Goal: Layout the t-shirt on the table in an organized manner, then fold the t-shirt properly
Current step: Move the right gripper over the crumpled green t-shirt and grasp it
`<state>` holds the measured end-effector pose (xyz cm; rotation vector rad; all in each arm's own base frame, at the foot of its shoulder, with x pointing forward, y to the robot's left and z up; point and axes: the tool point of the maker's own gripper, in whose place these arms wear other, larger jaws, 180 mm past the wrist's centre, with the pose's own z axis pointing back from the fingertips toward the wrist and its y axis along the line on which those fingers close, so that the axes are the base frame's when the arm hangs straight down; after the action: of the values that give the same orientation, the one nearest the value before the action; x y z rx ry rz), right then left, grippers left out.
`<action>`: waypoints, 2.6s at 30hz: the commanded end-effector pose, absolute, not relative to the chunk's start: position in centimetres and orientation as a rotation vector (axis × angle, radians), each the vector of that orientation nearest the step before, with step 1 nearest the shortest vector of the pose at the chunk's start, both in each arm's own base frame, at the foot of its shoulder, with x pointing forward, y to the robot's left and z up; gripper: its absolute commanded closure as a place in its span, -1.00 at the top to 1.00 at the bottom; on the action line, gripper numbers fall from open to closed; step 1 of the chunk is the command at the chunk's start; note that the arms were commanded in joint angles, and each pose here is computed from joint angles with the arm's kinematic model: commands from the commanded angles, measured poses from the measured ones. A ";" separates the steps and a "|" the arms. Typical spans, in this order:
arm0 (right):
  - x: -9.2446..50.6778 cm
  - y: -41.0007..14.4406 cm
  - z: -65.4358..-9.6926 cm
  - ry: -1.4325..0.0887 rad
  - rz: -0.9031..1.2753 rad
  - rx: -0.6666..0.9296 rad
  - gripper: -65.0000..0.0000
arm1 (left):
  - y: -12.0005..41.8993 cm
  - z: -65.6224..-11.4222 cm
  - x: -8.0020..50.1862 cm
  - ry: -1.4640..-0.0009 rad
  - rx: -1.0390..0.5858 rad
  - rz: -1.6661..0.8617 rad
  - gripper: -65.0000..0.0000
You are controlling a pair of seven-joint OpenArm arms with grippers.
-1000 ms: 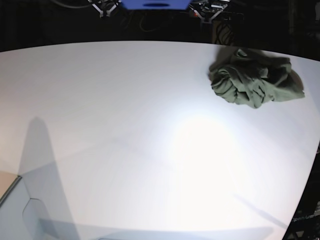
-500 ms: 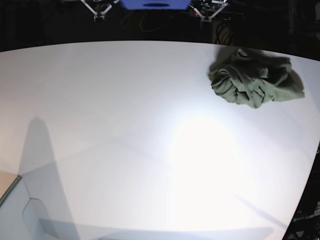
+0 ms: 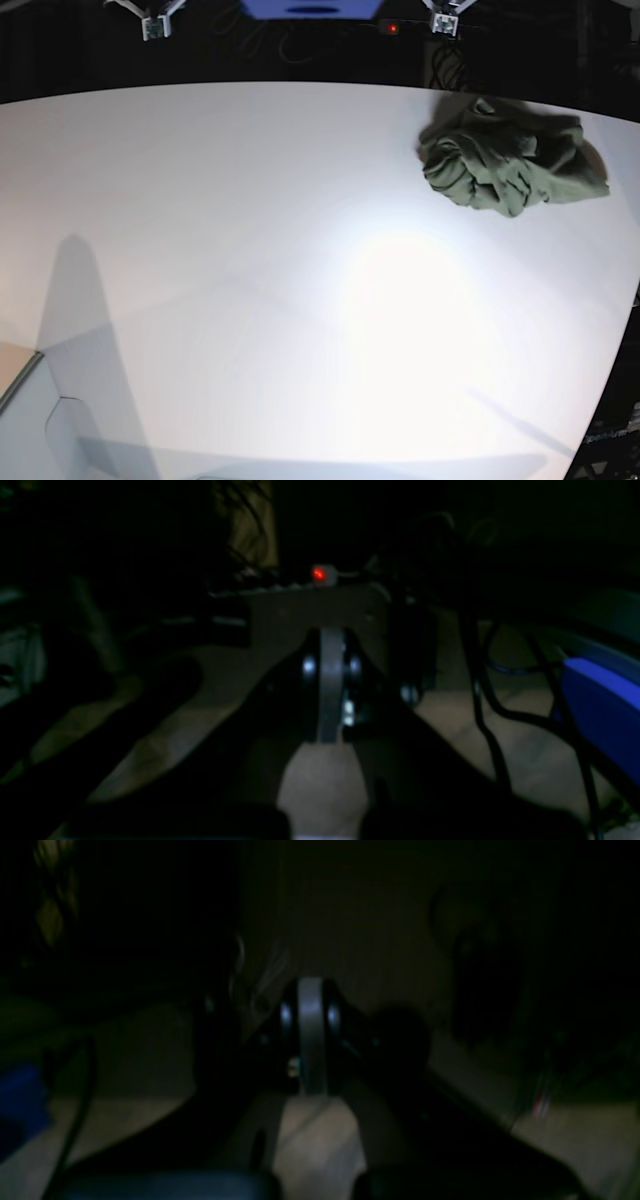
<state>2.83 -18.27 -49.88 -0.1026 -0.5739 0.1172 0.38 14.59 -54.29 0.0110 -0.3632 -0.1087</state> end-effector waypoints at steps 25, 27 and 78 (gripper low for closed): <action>21.1 -1.3 -30.0 -1.231 0.277 0.302 -0.97 | 24.4 -40.1 5.9 -0.664 0.063 0.378 -1.00; 20.8 2.5 -29.0 -1.229 0.338 0.404 -0.80 | 24.9 -40.2 5.7 -0.658 0.076 0.382 -1.00; 28.4 16.9 -21.1 -1.291 0.685 0.802 -1.00 | 28.6 -37.0 4.9 -0.726 0.204 0.475 -1.00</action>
<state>28.29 16.60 -23.03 0.7659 -1.2353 0.6980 5.18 28.33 -37.55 0.1912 -0.7192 0.4829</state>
